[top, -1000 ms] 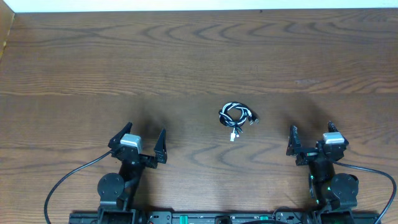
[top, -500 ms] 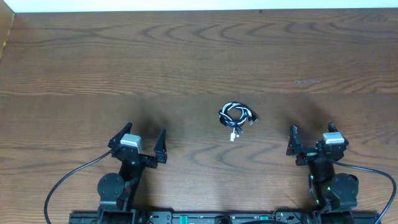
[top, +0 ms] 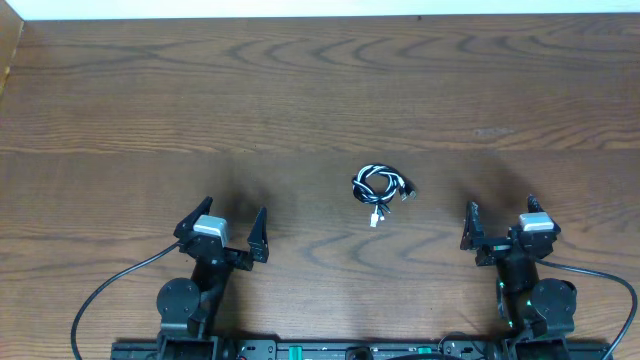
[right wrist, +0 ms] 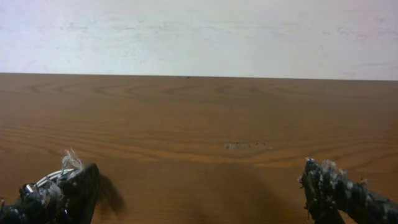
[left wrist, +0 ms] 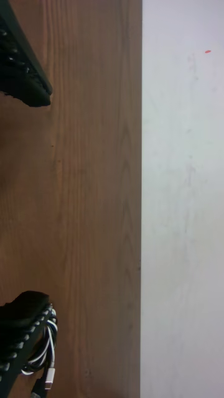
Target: Untangle cables
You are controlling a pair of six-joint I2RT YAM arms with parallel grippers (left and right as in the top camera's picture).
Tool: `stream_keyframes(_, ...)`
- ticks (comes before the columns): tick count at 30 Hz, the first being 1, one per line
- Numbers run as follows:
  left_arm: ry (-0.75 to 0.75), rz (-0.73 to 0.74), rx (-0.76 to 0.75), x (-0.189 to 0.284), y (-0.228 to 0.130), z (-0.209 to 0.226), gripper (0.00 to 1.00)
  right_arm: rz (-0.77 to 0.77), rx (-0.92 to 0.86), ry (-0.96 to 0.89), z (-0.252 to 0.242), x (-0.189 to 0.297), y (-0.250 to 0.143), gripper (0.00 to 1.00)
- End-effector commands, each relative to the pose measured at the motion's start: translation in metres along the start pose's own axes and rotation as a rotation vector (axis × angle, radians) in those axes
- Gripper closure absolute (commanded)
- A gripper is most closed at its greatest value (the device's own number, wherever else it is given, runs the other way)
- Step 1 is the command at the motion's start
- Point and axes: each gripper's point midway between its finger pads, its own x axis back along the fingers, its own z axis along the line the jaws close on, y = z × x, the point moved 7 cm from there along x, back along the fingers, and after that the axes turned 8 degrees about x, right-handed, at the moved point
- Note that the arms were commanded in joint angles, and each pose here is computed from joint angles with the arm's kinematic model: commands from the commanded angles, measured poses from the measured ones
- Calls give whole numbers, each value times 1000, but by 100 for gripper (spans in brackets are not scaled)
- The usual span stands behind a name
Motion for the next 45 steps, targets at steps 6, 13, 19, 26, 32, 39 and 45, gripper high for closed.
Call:
stream_keyframes(6, -30, 55, -6, 0, -12, -2, 1, 0, -6, 15, 2, 0, 0, 1)
stream_keyframes(13, -35, 52, -3, 0, -12, -2, 1, 0, -6, 15, 2, 0, 0, 1)
stream_keyframes(19, -34, 56, 136, 0, -12, -3, 1, 0, -10, 26, 3, 0, 0, 1)
stream_keyframes(26, -22, 77, 331, 3, -4, -5, 1, 20, -124, 27, 3, 0, -1, 1)
stream_keyframes(32, 22, 184, 357, 5, -1, -6, 1, 150, -225, 24, 4, 1, -7, 1)
stream_keyframes(39, 48, 340, 384, -7, 24, -13, 1, 326, -250, 45, 5, -3, 10, 1)
stream_keyframes(45, 68, 518, 411, -27, 49, -20, 1, 534, -249, 49, 5, -18, 27, 1)
